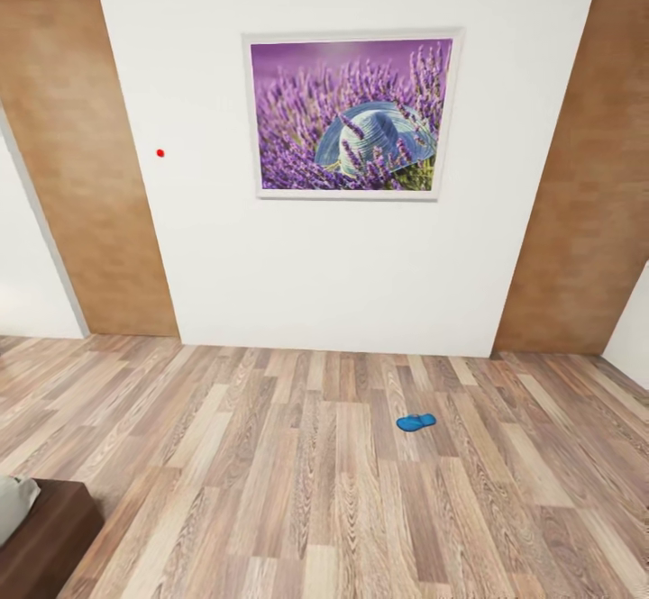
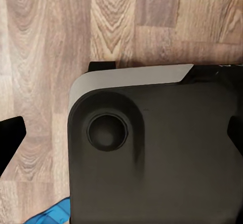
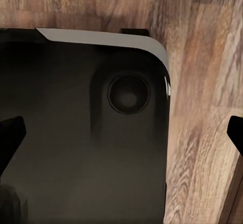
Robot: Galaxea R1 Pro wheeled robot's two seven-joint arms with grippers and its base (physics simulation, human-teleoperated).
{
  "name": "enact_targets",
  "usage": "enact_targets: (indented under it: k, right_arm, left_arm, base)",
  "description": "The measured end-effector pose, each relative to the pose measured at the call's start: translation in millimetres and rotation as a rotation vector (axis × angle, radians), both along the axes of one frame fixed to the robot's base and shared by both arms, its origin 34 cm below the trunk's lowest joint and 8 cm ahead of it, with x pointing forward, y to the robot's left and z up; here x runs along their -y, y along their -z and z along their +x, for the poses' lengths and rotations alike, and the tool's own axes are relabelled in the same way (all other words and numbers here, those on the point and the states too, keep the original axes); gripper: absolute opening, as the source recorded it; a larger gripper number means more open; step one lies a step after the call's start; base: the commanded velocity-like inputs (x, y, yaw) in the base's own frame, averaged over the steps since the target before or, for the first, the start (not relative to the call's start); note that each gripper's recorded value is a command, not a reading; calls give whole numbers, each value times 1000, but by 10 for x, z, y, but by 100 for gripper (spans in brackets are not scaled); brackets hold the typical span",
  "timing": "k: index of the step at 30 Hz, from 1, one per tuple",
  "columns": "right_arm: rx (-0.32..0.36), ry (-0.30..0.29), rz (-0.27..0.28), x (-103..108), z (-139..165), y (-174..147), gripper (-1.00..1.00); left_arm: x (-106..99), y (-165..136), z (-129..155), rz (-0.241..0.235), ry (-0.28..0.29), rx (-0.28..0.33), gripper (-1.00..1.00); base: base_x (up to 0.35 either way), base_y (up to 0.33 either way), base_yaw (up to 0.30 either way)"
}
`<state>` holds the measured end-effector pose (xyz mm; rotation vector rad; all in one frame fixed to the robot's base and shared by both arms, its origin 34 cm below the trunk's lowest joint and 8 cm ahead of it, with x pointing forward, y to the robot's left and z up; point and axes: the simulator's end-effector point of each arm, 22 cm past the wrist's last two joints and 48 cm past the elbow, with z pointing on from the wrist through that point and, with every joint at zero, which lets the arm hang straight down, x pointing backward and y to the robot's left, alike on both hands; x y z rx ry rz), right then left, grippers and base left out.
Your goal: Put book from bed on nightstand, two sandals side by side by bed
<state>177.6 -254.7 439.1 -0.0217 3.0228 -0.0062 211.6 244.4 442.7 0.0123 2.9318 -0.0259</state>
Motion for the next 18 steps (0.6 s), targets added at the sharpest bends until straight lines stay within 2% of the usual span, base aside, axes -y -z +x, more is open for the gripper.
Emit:
enact_targets:
  k: [7,18]
  right_arm:
    - [0,0,0,-3,-1,0,100]
    - [-1,0,1,-7,-7,0,100]
  left_arm:
    - [-1,0,0,0,0,0,100]
    - [-1,0,0,1,0,0,100]
  base:
    - [-1,0,-126]
    - [0,0,-26]
